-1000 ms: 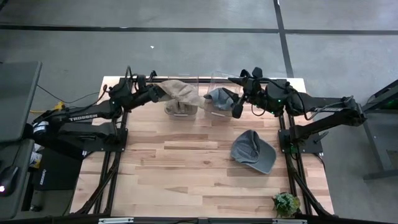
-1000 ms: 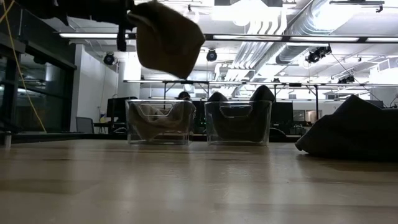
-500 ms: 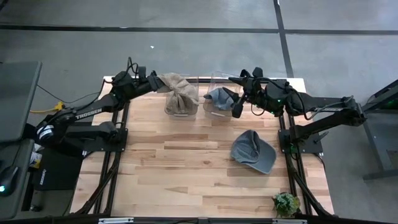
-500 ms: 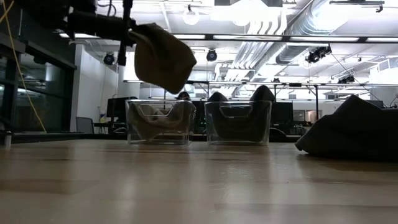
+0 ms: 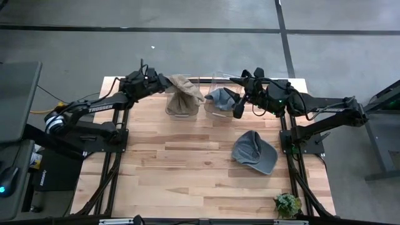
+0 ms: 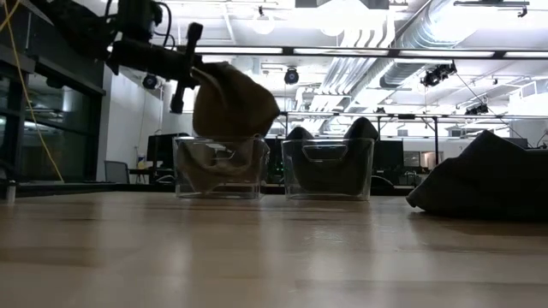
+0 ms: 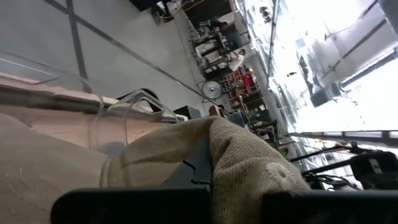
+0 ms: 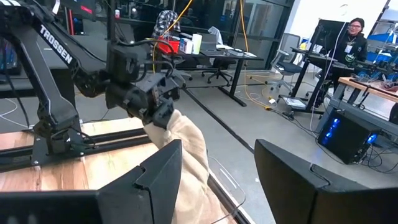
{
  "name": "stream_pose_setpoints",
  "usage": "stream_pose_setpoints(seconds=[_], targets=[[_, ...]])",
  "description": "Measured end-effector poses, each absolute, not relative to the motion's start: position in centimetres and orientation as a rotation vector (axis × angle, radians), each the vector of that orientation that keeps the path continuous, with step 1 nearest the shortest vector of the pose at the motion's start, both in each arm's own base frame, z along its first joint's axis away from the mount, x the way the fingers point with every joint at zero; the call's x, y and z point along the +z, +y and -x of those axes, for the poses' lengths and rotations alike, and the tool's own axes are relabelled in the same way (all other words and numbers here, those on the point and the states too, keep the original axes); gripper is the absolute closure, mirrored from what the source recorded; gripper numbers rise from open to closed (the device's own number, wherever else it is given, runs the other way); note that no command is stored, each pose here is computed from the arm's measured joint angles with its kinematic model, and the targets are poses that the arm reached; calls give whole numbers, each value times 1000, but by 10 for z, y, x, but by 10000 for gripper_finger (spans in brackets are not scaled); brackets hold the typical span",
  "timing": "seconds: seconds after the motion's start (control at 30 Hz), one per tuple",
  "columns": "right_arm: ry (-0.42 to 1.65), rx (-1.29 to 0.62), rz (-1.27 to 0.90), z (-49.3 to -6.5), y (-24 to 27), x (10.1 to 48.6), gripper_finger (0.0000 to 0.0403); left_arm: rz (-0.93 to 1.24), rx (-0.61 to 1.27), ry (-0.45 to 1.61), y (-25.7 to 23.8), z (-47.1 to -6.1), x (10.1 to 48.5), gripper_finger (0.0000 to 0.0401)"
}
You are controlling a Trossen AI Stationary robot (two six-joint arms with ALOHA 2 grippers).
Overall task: Pick & Place hat
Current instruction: Put the brown cap into the left transparent bin
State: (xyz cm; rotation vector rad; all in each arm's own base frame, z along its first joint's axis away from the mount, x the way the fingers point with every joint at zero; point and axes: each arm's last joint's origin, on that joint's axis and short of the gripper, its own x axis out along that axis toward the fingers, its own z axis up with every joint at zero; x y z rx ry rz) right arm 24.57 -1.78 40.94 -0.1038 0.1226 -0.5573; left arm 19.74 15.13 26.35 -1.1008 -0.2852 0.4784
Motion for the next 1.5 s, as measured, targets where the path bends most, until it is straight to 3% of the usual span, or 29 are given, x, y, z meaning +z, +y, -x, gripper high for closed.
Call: stream_pose_setpoints(seconds=[0.93,1.3,1.5], targets=[[146,-557,93,-246,-18,407,206,1182,750,-200,166,-205,226,401],[147,-557,93,-246,-18,407,206,1161,763,-155,166,-204,223,400],[151,-557,85,-245,-18,406,206,1103,748,-155,163,-201,230,363]])
